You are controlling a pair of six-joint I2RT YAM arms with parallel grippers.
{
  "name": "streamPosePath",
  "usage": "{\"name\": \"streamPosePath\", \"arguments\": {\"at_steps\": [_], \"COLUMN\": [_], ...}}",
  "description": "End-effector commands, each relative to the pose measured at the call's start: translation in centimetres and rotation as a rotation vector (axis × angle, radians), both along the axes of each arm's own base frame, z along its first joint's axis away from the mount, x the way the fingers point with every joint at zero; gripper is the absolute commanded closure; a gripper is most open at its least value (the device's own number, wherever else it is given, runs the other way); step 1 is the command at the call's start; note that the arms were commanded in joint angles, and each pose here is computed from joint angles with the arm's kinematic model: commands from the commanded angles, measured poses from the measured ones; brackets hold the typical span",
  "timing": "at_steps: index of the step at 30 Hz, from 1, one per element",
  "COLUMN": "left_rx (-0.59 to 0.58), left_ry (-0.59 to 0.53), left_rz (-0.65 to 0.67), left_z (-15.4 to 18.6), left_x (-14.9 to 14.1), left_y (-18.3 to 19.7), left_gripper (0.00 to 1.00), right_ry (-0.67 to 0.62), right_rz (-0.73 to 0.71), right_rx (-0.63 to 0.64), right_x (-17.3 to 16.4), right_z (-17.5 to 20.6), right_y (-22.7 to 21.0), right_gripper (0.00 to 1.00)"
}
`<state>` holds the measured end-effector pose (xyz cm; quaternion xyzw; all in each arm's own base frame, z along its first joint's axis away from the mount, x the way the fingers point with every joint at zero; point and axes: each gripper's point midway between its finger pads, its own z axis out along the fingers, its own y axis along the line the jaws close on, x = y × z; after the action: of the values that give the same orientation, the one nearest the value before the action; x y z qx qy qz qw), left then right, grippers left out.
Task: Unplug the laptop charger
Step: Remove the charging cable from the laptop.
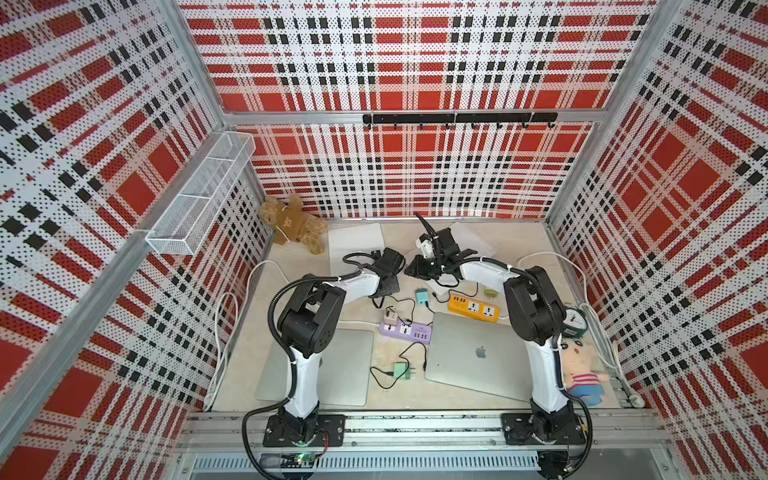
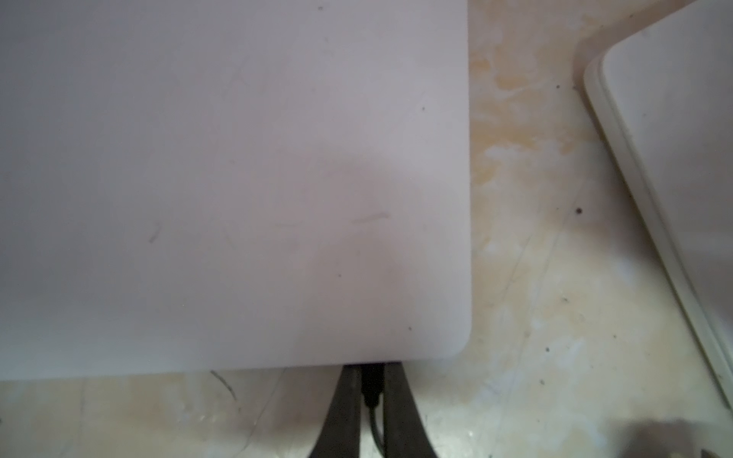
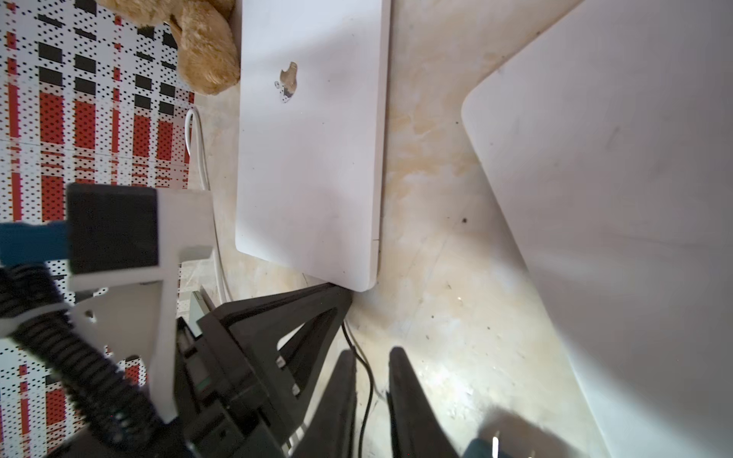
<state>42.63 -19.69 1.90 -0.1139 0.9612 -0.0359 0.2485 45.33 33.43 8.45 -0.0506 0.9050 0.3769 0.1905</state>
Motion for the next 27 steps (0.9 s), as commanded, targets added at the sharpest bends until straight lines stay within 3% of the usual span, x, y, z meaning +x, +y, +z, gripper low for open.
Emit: {"name": "streamPosePath", "arguments": {"at_steps": [1,3,16,22,27], "left_rx": [0.063,0.106,0.116,-0.045,-0.045], "left_ry": [0.174,0.180,0.184,0.162,0.170], "left_rz": [-0.066,-0.093,-0.099,-0.009,-0.004], "left_z": [-3.2,-3.0,-3.4,-3.2,-3.0], "left_x": [-3.6,-3.4,-3.8,-4.2,-4.3], "left_y": [0.1,0.4,0.0,-1.0,-0.9], "left_gripper": [0.99,0.99,0.98,0.98,0.99], "right_ry": [-0.025,-0.025,-0.032,-0.030,-0.035], "right_rz": [-0.002,0.000,-0.009,-0.011,-0.012], "right_rx": [0.019,0.015,-0.008,-0.007,-0.010], "right_x": [0.5,0.4,0.5,0.6,0.6], "right_z": [0.9,0.8,0.6,0.5,0.6], "right_y": [-0.3,-0.4,-1.4,-1.7,-1.9], "right_gripper": [0.81,0.81,0.81,0.81,0.81]}}
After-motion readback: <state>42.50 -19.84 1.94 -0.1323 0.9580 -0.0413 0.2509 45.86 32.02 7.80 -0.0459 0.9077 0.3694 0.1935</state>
